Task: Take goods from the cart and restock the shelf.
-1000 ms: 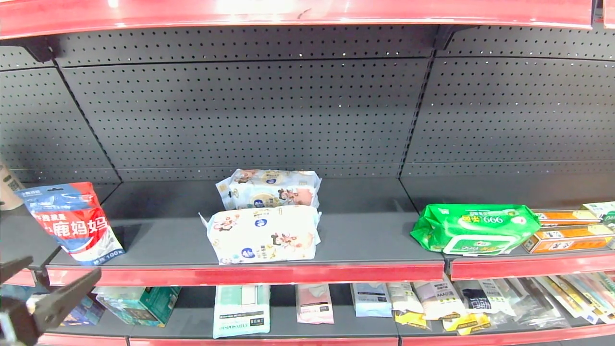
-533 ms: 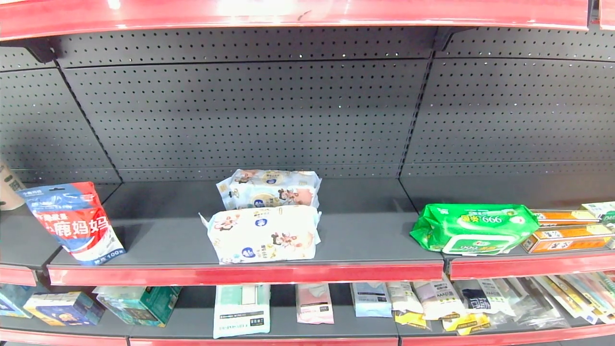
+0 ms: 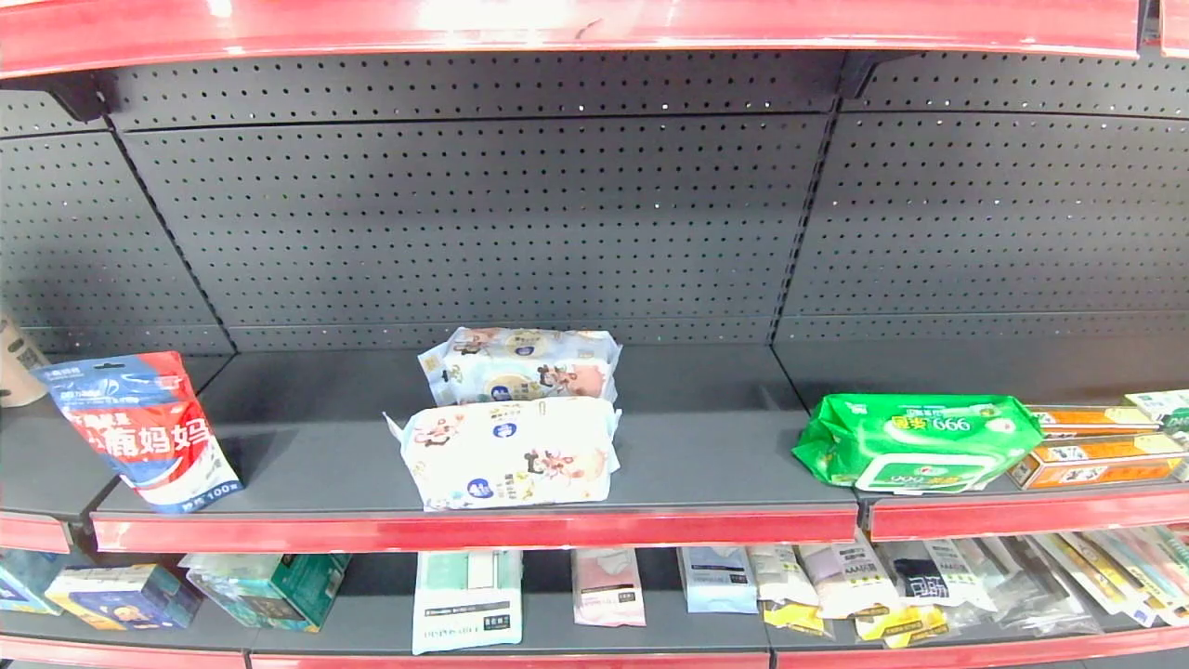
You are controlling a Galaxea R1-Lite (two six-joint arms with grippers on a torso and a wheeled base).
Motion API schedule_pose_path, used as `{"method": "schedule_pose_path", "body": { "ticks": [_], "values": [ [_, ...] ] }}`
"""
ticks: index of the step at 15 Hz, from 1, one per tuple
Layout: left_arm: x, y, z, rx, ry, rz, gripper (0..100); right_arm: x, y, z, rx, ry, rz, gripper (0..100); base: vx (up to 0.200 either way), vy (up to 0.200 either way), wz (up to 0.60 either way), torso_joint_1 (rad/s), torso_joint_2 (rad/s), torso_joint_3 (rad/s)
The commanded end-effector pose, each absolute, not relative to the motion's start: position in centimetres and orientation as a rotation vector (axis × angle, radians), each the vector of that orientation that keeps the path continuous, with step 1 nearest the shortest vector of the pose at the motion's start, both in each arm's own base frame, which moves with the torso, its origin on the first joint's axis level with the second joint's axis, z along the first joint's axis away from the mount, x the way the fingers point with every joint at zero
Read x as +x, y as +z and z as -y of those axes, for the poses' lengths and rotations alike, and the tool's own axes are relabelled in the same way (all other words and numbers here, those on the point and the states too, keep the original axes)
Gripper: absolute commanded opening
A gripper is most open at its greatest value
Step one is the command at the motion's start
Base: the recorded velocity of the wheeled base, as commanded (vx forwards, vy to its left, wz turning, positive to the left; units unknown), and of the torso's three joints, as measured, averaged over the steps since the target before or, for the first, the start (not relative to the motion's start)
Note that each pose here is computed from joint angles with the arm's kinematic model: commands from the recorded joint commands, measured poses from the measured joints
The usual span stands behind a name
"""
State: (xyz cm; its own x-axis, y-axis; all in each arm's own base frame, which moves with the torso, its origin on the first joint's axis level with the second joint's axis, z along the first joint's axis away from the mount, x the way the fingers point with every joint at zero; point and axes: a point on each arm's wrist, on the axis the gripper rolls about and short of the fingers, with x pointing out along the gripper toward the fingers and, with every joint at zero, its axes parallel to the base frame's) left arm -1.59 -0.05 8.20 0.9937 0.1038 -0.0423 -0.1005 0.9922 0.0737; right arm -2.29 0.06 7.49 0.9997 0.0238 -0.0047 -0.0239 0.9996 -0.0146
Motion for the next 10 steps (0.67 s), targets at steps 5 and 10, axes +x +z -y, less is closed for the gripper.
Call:
{"method": "schedule_pose_path", "body": {
  "ticks": [5, 10],
  "values": [
    [-1.55, 8.18, 0.10, 0.070, 0.080, -0.049, 100, -2.28, 7.49, -0.06, -0.014, 0.023, -0.006, 100, 0.000, 0.000, 0.60, 0.007, 0.00, 0.000],
    [-1.55, 8.18, 0.12, 0.069, 0.072, -0.049, 100, -2.28, 7.49, -0.06, -0.015, 0.023, -0.006, 100, 0.000, 0.000, 0.00, 0.000, 0.00, 0.000]
  ]
}}
